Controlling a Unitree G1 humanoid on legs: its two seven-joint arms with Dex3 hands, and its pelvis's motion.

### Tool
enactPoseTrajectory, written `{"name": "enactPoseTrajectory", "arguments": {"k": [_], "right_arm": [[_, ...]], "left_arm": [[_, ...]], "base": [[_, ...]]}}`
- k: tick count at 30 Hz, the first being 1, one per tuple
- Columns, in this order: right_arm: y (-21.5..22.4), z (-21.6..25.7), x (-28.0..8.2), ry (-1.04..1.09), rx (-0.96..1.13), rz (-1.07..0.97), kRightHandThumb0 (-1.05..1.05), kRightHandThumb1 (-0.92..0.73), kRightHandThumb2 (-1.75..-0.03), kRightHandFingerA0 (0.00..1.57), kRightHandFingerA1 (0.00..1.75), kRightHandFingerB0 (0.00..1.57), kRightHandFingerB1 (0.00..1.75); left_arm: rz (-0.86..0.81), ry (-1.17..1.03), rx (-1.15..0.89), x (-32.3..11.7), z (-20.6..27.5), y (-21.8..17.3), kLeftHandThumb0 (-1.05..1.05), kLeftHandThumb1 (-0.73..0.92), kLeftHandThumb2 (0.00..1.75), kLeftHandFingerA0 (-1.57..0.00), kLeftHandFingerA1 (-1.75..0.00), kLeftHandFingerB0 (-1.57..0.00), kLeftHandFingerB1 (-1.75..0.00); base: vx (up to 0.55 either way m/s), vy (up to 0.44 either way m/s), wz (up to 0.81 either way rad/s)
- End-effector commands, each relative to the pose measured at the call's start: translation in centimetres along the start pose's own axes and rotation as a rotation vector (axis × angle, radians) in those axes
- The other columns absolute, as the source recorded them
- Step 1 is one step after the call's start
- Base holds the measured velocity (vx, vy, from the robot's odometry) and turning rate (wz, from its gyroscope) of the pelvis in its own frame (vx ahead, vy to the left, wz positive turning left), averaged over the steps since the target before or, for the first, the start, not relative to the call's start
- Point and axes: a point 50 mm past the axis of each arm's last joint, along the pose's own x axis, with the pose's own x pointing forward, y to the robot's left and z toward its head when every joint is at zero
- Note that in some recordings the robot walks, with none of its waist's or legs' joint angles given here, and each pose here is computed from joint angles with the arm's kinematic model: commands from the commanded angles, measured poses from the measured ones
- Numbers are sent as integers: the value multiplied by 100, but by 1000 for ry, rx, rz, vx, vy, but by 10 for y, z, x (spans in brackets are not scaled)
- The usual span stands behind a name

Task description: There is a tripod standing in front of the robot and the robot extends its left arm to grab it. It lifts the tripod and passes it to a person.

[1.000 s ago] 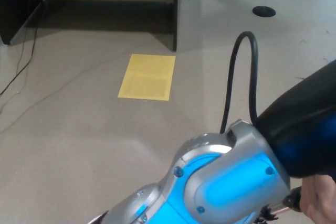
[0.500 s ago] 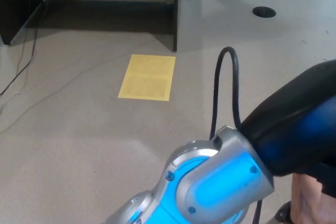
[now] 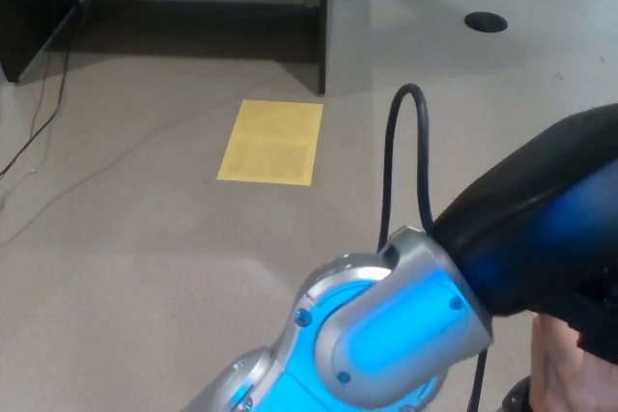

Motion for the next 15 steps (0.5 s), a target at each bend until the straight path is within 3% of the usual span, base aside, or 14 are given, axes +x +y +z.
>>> {"name": "enactPoseTrajectory", "arguments": {"k": [1,2,3,4,5,6,7,9,10,12,15], "right_arm": [[-3,-14,0,116,18,-7,-45,-72,-63,70,41,48,36],[-3,-14,0,125,27,-12,-45,-72,-63,70,41,48,36],[-3,-13,0,100,39,3,-41,-75,-63,67,41,47,35],[-4,-12,0,84,24,16,-39,-72,-62,67,41,44,34],[-5,-11,0,77,21,22,-39,-74,-62,64,40,42,34],[-5,-11,-1,76,28,23,-39,-74,-62,64,40,42,34],[-5,-10,-2,59,51,30,-40,-75,-62,58,38,41,34],[-3,-11,-3,56,79,35,-41,-74,-62,56,38,41,33],[-3,-12,-2,67,88,33,-39,-73,-62,60,40,44,34],[-1,-11,0,86,80,30,-40,-74,-62,58,40,43,34],[-1,-11,1,87,80,36,-41,-75,-62,61,40,45,35]], "left_arm": [[-43,29,-117,-3,-4,2,-57,34,66,-1,-6,0,-4],[-54,22,-141,-3,-4,2,-57,34,66,-1,-6,0,-4],[-76,22,-189,-4,-5,3,-29,45,56,0,-23,0,0],[-103,22,-232,-4,-6,3,-17,41,66,-1,-7,0,-1],[-126,29,-267,-5,-8,4,-18,49,55,0,-14,0,0],[-145,39,-293,-5,-8,5,-18,49,55,0,-14,0,0],[-164,47,-293,-6,-9,7,-25,41,67,0,-2,0,-3],[-176,52,-275,-6,-10,9,-28,38,62,-1,-8,0,0],[-181,56,-254,-6,-10,11,-44,26,58,0,0,0,-2],[-195,89,-269,-7,-12,13,-62,40,72,0,0,0,-6],[-193,104,-283,-9,-12,16,-63,41,77,0,0,0,-7]], "base": [[0,0,0],[0,0,0],[0,0,0],[0,0,0],[0,0,0],[0,0,0],[0,0,0],[0,0,0],[0,0,0],[0,0,0],[0,0,0]]}}
